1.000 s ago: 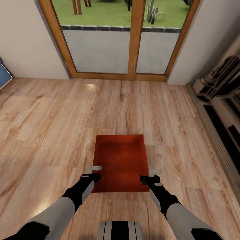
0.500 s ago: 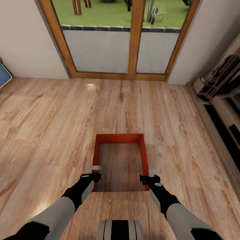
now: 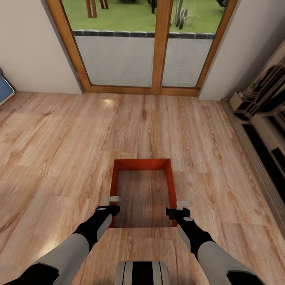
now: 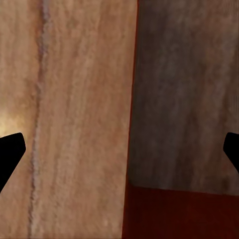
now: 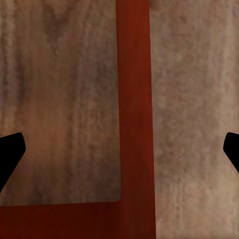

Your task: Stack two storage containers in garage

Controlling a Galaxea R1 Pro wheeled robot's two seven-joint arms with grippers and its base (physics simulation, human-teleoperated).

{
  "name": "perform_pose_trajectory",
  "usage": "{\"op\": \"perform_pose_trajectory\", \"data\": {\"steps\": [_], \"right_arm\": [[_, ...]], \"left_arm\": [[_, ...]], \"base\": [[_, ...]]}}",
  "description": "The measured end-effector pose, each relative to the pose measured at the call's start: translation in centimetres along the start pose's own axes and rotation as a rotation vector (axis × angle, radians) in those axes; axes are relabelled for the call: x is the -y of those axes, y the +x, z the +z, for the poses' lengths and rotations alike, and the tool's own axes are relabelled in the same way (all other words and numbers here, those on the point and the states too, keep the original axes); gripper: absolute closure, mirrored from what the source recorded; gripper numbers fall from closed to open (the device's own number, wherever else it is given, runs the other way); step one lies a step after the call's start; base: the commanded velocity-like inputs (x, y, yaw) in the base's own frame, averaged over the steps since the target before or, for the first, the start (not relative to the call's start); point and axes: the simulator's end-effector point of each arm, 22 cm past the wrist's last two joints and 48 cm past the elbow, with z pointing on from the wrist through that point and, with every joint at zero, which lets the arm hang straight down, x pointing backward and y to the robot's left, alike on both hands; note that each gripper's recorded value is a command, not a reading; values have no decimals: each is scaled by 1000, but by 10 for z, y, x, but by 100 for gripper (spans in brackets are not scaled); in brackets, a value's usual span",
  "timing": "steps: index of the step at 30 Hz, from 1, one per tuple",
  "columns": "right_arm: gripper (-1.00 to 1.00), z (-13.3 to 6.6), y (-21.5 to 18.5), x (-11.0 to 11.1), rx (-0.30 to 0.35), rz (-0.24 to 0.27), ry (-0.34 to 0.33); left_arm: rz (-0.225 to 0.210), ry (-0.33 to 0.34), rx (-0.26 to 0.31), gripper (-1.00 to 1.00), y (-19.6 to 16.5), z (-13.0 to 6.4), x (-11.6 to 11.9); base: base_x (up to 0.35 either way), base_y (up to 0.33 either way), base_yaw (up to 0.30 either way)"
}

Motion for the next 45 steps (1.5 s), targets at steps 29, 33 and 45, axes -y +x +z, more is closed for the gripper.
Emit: {"op": "perform_pose_trajectory", "data": {"steps": [29,33,45], "right_arm": [[100,1,-1,-2,2,-4,-4],[100,1,-1,-2,2,-4,-5],[100,-19,-15,-3,-5,-6,-9]], "left_arm": [[-35,35,1,100,-1,1,10],[-37,34,1,100,-1,1,10],[-25,16,5,100,-16,-22,3]], "base": [[0,0,0],[0,0,0],[0,0,0]]}}
